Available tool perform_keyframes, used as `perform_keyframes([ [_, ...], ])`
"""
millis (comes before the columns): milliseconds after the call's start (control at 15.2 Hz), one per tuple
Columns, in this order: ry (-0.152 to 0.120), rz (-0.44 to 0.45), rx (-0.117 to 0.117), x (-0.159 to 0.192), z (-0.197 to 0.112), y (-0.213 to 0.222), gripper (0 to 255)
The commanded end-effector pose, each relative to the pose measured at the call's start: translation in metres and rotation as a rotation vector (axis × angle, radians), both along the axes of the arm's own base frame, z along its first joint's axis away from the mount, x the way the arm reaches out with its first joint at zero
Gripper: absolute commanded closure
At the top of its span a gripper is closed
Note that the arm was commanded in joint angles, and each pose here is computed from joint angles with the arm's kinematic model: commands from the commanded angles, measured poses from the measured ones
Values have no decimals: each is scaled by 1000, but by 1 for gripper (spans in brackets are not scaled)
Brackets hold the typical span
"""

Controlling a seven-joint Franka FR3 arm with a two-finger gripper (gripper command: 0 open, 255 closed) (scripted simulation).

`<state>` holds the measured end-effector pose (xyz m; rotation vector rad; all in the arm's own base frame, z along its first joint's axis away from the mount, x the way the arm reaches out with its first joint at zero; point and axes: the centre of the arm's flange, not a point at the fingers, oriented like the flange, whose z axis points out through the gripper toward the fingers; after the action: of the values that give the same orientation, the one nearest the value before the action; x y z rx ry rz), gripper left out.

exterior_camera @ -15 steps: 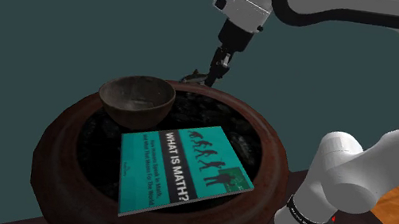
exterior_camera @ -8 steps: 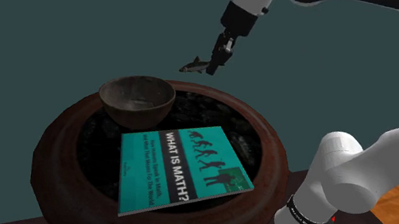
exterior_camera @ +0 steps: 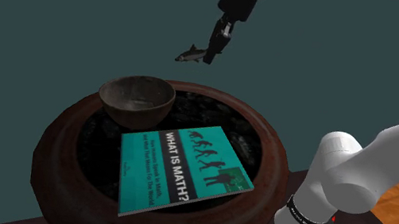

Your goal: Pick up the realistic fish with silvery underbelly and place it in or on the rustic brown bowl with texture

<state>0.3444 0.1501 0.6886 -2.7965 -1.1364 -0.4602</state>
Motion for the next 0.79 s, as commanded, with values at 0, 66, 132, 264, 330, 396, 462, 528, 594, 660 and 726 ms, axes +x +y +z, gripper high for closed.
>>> perform_keyframes([
  [0,0,0,0,9,0,22,255],
  [66,0,0,0,14,-1,35,255],
  [132,0,0,0,19,-1,47,255],
  [264,0,0,0,29,-3,71,255],
  [330,0,0,0,34,-3,84,255],
  [396,0,0,0,39,-4,96,255],
  [462,0,0,0,44,-4,108,255],
  [528,0,0,0,49,-5,120,255],
  [594,0,0,0,53,-5,132,255],
  [660,0,0,0,58,-6,145,255],
  [726,0,0,0,63,-7,157,255],
])
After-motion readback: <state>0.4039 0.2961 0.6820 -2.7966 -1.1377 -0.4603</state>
